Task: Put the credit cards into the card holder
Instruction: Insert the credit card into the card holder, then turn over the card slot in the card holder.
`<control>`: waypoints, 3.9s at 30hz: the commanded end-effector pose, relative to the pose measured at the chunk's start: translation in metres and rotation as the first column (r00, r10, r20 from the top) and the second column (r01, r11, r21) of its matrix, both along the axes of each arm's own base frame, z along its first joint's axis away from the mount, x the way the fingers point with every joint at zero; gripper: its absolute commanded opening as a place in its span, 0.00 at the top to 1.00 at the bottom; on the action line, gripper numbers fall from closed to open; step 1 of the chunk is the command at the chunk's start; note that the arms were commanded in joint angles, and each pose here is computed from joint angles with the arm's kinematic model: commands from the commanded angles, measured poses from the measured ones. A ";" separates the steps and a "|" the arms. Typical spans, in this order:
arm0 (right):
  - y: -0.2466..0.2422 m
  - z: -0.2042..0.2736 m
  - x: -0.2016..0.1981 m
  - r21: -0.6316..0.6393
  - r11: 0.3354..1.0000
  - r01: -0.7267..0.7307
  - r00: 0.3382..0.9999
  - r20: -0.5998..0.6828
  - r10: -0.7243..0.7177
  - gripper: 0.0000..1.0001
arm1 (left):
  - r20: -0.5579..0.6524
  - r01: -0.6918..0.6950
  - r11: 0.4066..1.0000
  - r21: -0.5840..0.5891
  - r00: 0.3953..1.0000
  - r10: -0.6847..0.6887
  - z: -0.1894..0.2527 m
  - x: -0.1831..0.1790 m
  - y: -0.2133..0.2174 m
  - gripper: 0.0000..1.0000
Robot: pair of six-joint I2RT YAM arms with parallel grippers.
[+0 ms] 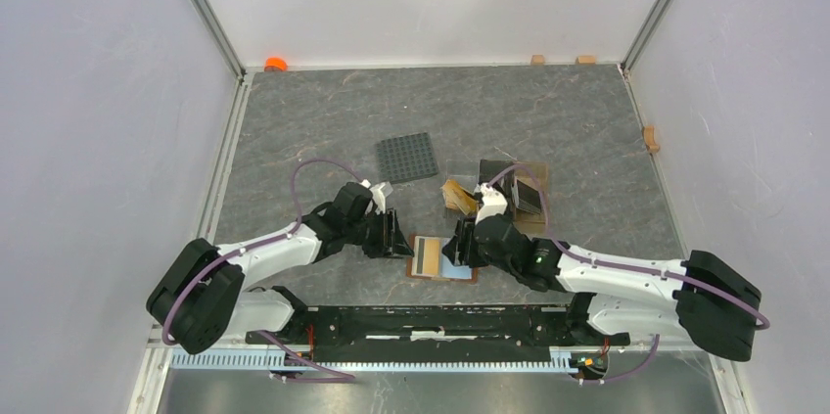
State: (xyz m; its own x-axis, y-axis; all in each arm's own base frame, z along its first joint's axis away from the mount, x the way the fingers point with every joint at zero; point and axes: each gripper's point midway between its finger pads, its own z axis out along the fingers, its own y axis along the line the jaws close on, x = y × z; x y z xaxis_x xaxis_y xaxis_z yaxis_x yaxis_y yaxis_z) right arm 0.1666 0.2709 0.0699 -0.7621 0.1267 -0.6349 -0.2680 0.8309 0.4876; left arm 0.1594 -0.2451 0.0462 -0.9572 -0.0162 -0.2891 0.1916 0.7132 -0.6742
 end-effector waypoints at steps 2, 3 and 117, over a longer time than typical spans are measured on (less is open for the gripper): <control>-0.021 -0.020 -0.010 -0.005 0.999 0.031 0.998 -0.050 -0.032 0.47 | -0.001 -0.021 1.000 0.009 1.000 0.021 0.002 0.006 -0.003 0.53; -0.018 -0.017 -0.008 0.025 0.999 0.031 0.999 -0.044 -0.030 0.49 | -0.001 -0.021 1.000 0.010 1.000 0.021 0.001 0.006 -0.003 0.53; -0.001 0.061 0.084 -0.247 0.968 -0.054 0.963 0.243 0.116 0.08 | 0.151 -0.027 0.990 0.136 0.989 0.006 0.042 0.024 0.017 0.17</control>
State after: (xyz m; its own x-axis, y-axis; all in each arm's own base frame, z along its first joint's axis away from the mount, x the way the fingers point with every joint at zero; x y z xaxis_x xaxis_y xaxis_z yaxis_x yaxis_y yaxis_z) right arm 0.2155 0.3321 0.1295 -0.6502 0.0664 -0.7569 -0.4934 0.7207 0.4870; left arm 0.1620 -0.2294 0.0564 -0.9436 -0.0187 -0.3305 0.1858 0.7962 -0.5758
